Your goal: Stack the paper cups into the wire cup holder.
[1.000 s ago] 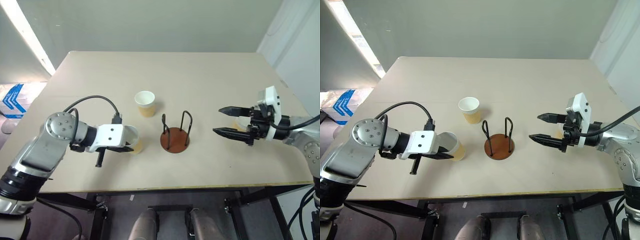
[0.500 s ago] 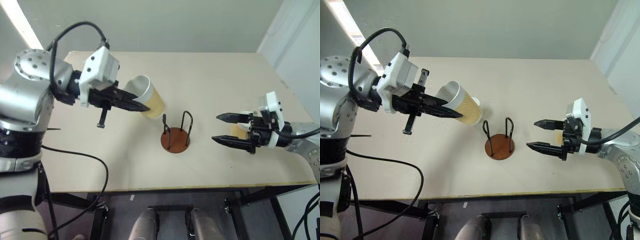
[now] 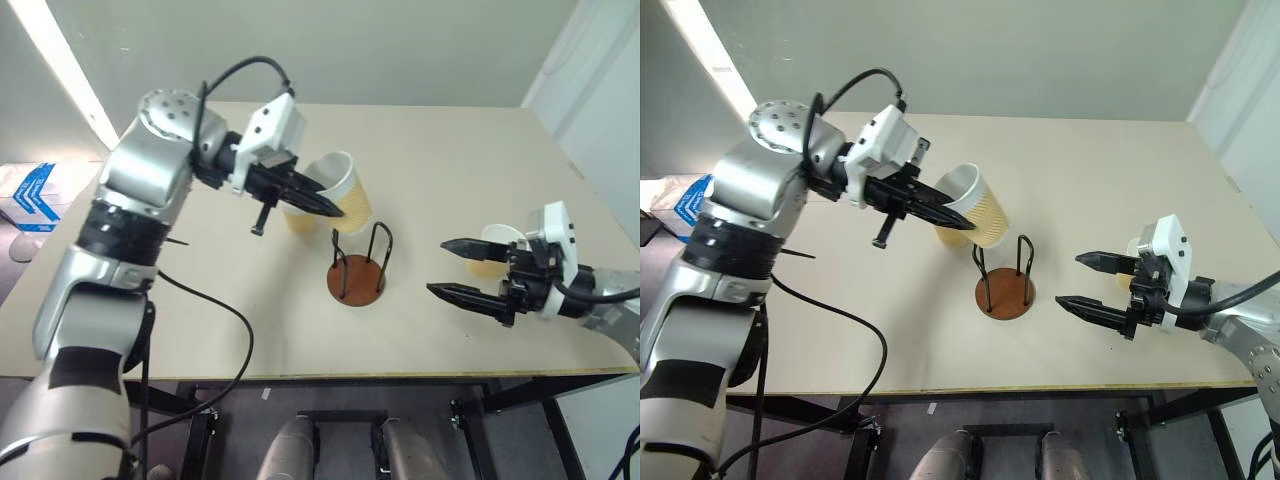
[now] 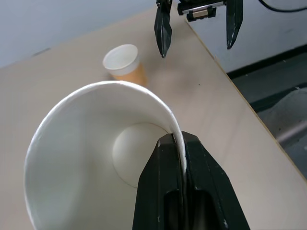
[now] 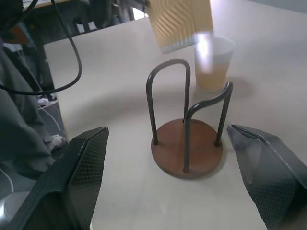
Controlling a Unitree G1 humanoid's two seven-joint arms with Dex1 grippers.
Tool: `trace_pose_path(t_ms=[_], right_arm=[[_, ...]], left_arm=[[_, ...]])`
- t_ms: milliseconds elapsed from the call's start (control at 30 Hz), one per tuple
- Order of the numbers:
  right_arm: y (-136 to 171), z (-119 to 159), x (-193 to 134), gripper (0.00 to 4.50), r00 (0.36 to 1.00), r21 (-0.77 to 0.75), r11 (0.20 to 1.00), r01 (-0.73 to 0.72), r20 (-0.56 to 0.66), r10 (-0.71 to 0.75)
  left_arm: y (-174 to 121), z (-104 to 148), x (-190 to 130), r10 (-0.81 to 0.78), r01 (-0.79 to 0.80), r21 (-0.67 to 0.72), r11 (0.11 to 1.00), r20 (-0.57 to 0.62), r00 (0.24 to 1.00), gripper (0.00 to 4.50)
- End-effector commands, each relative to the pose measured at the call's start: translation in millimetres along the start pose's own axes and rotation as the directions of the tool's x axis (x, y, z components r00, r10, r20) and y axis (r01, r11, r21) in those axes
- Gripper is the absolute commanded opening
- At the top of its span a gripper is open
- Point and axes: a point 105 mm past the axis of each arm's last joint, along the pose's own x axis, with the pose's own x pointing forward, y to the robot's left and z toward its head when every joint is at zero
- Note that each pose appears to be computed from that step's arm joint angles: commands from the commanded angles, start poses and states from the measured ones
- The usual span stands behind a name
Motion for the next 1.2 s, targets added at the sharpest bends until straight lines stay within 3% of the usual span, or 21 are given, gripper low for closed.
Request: trace_pose_path(t_ms=[33,333,600,767,1033,1067,1200], right_arm=[[6,11,-8,4.19,0.998,-0.039,0.998,0.047,0.034,-0.046],[4,9,-14,4.19,0.995,-0.038,0.995,0.092,0.030,-0.091],[-24,17,-16,4.19,0.978,-0.080,0.976,0.204,0.048,-0.201],[-44,24,-16,4.19,0.962,-0.094,0.958,0.272,0.060,-0.268],[-60,21,-17,4.19,0.943,-0.156,0.932,0.328,-0.008,-0.334],[-66,20,-18,4.19,0.932,-0.177,0.920,0.349,-0.035,-0.360],[-84,20,-28,4.19,0.891,-0.267,0.883,0.387,-0.137,-0.432]], left_arm=[[4,9,8,-0.063,0.064,0.083,0.995,-0.015,0.998,0.05],[1,-13,28,-0.139,0.157,0.136,0.978,-0.132,0.981,0.05],[-5,-14,38,-0.171,0.183,0.122,0.976,-0.099,0.980,0.05],[0,-14,40,-0.137,0.145,0.100,0.984,-0.085,0.987,1.34],[2,-19,32,-0.082,0.096,0.133,0.986,-0.107,0.991,4.19],[4,-16,29,-0.063,0.076,0.141,0.987,-0.092,0.994,4.42],[19,9,10,0.062,-0.067,0.121,0.990,0.045,0.997,4.42]])
